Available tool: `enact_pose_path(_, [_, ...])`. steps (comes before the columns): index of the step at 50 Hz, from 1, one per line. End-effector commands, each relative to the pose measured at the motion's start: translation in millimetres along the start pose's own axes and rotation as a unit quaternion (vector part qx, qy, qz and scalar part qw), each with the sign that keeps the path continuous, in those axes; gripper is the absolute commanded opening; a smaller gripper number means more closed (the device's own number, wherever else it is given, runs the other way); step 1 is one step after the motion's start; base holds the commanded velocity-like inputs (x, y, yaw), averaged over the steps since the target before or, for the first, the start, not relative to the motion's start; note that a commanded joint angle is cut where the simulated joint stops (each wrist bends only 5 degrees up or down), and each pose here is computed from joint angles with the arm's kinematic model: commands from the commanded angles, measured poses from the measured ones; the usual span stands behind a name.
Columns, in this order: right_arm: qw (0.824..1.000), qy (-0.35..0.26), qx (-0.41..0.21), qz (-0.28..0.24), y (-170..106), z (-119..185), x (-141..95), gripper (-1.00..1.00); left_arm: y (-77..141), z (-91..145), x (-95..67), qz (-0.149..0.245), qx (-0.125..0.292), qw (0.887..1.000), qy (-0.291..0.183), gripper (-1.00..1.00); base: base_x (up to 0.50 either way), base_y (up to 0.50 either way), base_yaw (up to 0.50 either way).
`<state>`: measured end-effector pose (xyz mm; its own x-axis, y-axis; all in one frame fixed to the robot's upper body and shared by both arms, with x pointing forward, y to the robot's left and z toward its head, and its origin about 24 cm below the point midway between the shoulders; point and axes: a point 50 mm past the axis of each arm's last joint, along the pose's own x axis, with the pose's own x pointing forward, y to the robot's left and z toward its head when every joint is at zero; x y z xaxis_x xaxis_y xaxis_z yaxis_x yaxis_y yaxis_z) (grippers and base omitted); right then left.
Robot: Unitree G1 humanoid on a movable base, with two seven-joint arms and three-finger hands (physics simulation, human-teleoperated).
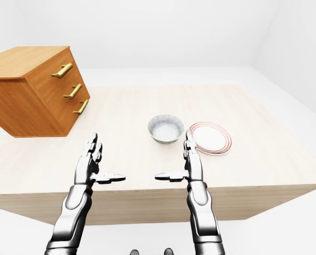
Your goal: Put the bowl on top of the cabinet.
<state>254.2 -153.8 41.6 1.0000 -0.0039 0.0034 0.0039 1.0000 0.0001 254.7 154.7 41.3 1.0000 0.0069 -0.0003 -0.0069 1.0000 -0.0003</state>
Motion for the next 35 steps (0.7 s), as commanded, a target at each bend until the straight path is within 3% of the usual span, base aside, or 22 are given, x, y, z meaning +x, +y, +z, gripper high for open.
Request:
enact_pose_path(1, [1.000,-0.005,-0.006,-0.006,-9.4,1.0,0.4,1.00,12.0,0.2,3.2,0.011,0.000,1.000,-0.001,1.00,0.00,0.00,0.00])
enact_pose_path(12, [1.000,-0.011,-0.013,-0.016,-16.4,12.8,3.2,1.00,16.5,4.9,4.0,0.020,-0.001,1.000,-0.004,1.00,0.00,0.00,0.00])
enact_pose_path(14, [0.998,-0.040,-0.019,-0.034,-27.3,33.0,5.4,1.00,23.9,17.0,6.8,0.030,-0.005,0.999,-0.017,1.00,0.00,0.00,0.00])
enact_pose_path(16, [0.991,-0.114,-0.025,-0.065,-46.4,69.5,3.1,1.00,40.1,43.7,9.7,0.059,-0.018,0.996,-0.063,1.00,0.00,0.00,0.00])
enact_pose_path(18, [0.981,-0.174,-0.012,-0.085,-62.7,97.4,-3.3,1.00,52.7,60.1,11.5,0.090,0.011,0.992,-0.093,1.00,0.00,0.00,0.00])
enact_pose_path(19, [0.975,-0.200,-0.004,-0.100,-72.6,109.4,-8.0,1.00,58.4,69.5,11.0,0.097,0.002,0.989,-0.112,1.00,0.00,0.00,0.00])
enact_pose_path(21, [0.953,-0.267,-0.007,-0.142,-99.4,140.3,-26.8,1.00,81.8,90.1,10.4,0.133,-0.014,0.979,-0.152,1.00,0.00,0.00,0.00])
enact_pose_path(22, [0.952,-0.269,-0.006,-0.144,-100.5,141.5,-27.7,1.00,82.9,90.7,10.3,0.135,-0.014,0.979,-0.153,1.00,0.00,0.00,0.00])
enact_pose_path(23, [0.938,-0.309,-0.009,-0.158,-110.2,159.2,-40.8,1.00,97.5,106.6,6.3,0.159,-0.027,0.969,-0.185,1.00,0.00,0.00,0.00])
enact_pose_path(27, [0.914,-0.359,-0.030,-0.190,-129.8,182.7,-64.0,1.00,125.7,131.5,-3.8,0.204,-0.041,0.950,-0.233,1.00,0.00,0.00,0.00])
enact_pose_path(31, [0.897,-0.380,-0.015,-0.226,-158.2,192.5,-81.4,1.00,143.4,145.0,-17.7,0.234,-0.049,0.935,-0.261,1.00,0.00,0.00,0.00])
enact_pose_path(35, [0.878,-0.392,0.006,-0.273,-189.0,198.4,-105.1,1.00,176.4,151.4,-26.7,0.312,-0.081,0.908,-0.268,1.00,0.00,0.00,0.00])
